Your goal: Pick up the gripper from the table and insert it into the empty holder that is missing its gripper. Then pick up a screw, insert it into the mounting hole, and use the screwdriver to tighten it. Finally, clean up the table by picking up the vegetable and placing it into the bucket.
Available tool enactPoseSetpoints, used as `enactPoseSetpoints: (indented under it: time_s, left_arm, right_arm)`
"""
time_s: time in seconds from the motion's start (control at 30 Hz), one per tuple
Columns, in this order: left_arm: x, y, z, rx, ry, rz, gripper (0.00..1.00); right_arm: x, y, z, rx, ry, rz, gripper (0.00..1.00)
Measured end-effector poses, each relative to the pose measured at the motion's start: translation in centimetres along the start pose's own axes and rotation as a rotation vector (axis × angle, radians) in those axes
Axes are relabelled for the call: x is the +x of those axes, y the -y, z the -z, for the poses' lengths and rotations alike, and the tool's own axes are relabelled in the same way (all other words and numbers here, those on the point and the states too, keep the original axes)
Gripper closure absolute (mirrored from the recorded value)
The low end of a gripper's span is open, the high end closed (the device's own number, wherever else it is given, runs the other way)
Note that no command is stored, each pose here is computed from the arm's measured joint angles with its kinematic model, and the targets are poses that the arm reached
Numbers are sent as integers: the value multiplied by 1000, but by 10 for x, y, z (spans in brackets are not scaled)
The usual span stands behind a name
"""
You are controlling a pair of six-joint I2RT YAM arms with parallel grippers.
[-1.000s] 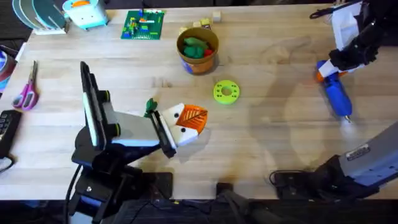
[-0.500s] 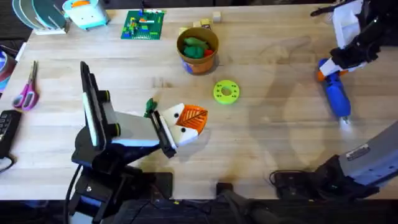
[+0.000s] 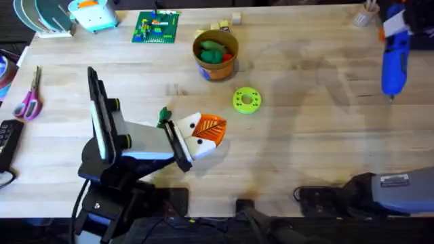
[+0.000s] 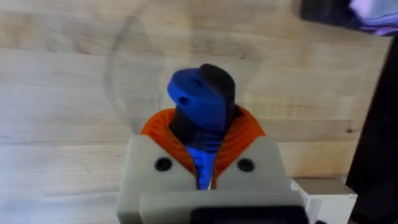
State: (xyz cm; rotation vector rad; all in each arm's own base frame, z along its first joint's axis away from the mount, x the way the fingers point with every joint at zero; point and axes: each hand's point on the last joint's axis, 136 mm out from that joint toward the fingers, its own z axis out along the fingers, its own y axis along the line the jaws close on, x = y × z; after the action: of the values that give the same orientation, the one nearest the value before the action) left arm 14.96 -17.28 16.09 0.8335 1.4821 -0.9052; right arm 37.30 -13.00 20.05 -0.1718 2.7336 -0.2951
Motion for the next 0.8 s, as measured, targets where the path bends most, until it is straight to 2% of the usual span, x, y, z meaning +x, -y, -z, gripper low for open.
enactPoseSetpoints:
  time_s: [0.27,0.47,0.67,0.8]
  left_arm:
    - [0,0,0,0,0,0,990]
    - [0,0,0,0,0,0,990]
    - [0,0,0,0,0,0,990]
    - [0,0,0,0,0,0,990]
  right_arm:
    - [-8,-1,89,63,220,-103,922]
    - [-5,-5,141,74,360,-161,922]
    - [-2,-22,167,18,500,-198,922]
    - [-17,-41,178,-64,655,-221,922]
